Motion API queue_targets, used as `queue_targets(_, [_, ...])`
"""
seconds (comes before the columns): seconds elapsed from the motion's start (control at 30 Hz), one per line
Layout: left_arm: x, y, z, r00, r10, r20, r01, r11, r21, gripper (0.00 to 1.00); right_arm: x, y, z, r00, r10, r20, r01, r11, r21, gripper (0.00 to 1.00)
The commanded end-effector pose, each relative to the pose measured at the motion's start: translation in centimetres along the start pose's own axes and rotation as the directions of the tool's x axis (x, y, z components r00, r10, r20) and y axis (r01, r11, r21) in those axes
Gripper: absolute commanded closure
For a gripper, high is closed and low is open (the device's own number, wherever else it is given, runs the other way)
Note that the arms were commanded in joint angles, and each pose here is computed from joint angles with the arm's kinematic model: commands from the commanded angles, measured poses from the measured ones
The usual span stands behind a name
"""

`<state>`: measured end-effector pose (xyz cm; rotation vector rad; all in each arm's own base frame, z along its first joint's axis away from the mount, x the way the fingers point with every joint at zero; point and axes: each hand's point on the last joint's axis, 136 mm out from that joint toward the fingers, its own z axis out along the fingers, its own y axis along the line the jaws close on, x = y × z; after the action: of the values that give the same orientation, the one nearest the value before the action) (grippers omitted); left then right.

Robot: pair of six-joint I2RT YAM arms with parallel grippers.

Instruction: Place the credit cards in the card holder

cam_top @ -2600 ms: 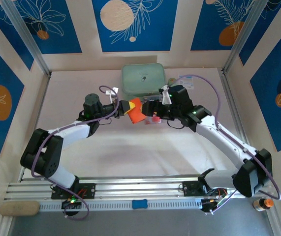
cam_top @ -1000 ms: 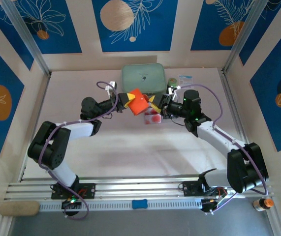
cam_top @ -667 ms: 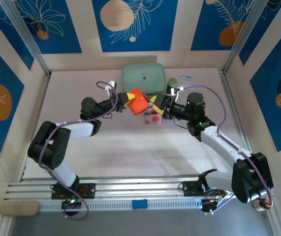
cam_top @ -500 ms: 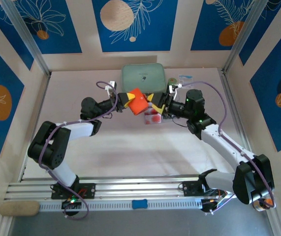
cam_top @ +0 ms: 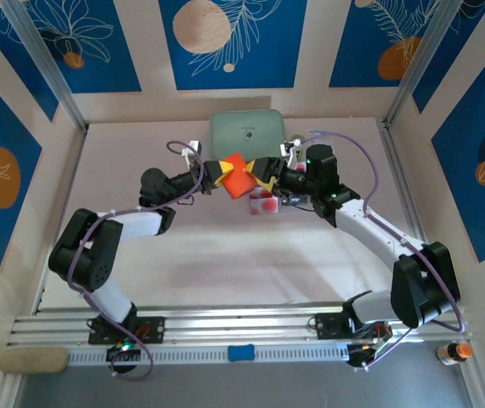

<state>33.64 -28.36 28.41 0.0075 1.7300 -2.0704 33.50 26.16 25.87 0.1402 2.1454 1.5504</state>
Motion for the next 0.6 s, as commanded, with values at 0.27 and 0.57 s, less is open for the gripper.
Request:
queue_targets(0.27, [-0.6, -1.9, 0.5, 0.999, 0.046, 0.015, -0.047, 0.997, 0.059, 1.00, -0.7, -1.8, -0.8, 0.996, 0.075, 0.044, -0.074, 0.997, -0.018, 0.49])
queue_targets(0.57, [-0.5, -2.0, 0.7, 0.999, 0.048, 0.014, -0.049, 0.997, 0.063, 1.00, -0.1, -1.3, -0.3, 0.993, 0.118, -0.002, -0.117, 0.989, -0.090, 0.53])
